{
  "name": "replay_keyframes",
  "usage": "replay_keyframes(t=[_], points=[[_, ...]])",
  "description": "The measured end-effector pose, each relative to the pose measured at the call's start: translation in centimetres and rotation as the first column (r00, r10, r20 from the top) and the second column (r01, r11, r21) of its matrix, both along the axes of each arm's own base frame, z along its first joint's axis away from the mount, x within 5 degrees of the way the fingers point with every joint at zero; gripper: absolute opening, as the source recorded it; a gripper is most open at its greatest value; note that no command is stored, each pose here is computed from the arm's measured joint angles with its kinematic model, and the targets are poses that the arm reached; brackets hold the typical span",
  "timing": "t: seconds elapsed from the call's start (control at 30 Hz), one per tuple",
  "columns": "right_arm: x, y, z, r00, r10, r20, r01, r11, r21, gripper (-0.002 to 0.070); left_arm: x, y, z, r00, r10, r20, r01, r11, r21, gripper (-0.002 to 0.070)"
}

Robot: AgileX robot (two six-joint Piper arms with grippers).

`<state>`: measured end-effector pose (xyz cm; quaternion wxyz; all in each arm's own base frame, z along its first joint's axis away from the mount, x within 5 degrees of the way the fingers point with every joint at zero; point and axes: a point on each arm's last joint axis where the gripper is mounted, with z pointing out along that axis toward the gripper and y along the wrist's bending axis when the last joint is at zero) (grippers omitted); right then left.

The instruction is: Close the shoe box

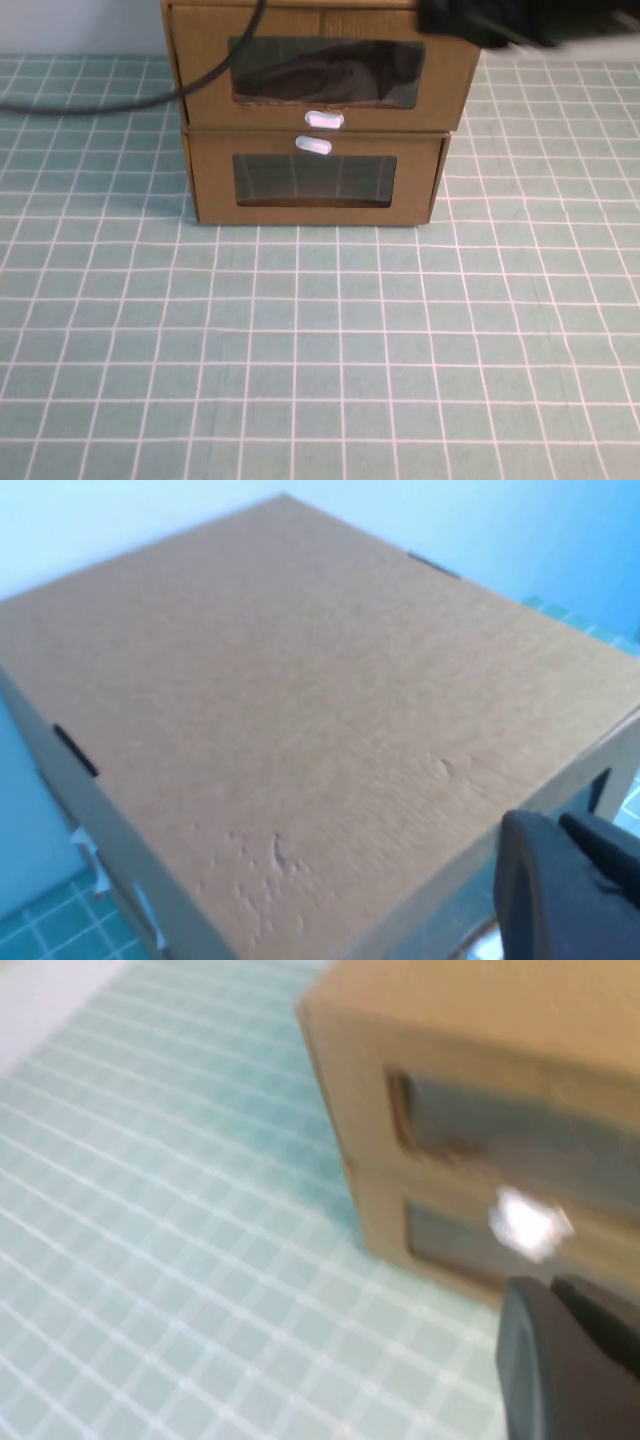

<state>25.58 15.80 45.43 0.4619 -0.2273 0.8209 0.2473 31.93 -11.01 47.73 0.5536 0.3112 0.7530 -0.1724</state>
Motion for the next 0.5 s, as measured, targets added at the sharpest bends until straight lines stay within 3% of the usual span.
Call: replay_keyframes(t=[0.2,0.5], points=[[-8.4,-4.9,-1.3,0.998,-0.061,-0.003,0.061,0.998,0.001,-0.0011,-6.5,2.0,-2.0,0.996,0.066,0.052,-0.066,0.998,-0.008,-0.0005],[-19.4,-10.5,-7.3,0.997,-0.074,0.0,0.073,0.996,0.053,-0.0011,-18.1,5.1,-8.3,0.979,0.16,0.13,-0.15,0.986,-0.079,-0.0005]])
